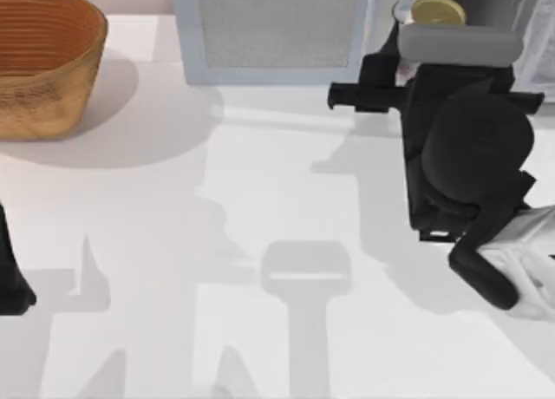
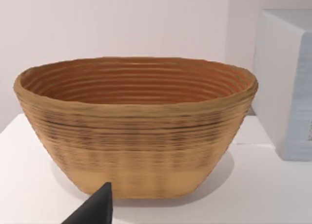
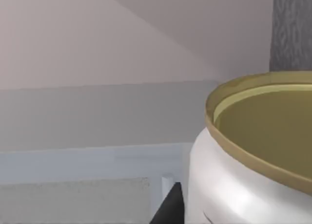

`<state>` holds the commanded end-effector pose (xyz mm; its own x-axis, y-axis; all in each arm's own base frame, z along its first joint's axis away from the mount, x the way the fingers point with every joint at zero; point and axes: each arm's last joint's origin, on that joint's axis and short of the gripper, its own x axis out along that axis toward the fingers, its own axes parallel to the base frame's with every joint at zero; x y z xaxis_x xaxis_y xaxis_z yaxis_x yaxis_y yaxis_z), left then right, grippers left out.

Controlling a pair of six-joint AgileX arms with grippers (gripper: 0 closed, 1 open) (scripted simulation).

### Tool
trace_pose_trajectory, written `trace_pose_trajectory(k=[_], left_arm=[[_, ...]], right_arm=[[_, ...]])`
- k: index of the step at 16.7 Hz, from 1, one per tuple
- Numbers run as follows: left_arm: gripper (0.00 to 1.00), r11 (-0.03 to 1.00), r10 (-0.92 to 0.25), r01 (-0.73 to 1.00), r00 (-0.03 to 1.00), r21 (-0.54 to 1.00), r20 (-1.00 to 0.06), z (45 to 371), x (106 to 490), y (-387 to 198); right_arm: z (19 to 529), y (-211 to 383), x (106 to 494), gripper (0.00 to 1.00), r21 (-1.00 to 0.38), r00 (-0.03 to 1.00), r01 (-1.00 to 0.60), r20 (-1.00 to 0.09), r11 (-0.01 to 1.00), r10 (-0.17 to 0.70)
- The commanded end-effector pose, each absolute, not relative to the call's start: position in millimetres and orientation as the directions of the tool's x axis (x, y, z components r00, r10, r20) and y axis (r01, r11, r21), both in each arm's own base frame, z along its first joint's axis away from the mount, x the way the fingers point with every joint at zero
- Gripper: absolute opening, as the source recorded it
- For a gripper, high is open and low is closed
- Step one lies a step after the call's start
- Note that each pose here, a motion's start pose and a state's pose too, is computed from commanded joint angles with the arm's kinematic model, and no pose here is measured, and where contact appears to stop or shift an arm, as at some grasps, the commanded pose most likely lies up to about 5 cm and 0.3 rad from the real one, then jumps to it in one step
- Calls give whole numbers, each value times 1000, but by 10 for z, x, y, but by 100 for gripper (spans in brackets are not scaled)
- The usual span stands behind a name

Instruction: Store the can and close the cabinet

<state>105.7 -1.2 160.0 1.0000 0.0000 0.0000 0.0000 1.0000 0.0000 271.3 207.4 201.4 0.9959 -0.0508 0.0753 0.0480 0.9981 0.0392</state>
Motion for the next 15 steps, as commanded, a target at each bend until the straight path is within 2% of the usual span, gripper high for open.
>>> trace_pose_trajectory(k=[3, 7, 11, 15], left_arm=[[100, 1000, 0, 0, 1000, 0, 0, 1600, 1057, -12], [100, 1000, 0, 0, 1000, 0, 0, 1600, 1057, -12], [100, 1000, 0, 0, 1000, 0, 0, 1600, 1057, -12], [100, 1000, 0, 0, 1000, 0, 0, 1600, 1057, -12]], right_arm=[[2328, 1709, 2650, 0, 38, 992, 56, 110, 998, -60], [2559, 1132, 2367, 0, 11, 993, 49, 110, 999, -50], [2500, 610, 1932, 0, -13, 997, 37, 68, 999, -36], [2231, 263, 1503, 0, -19, 1000, 21, 20, 1000, -21]])
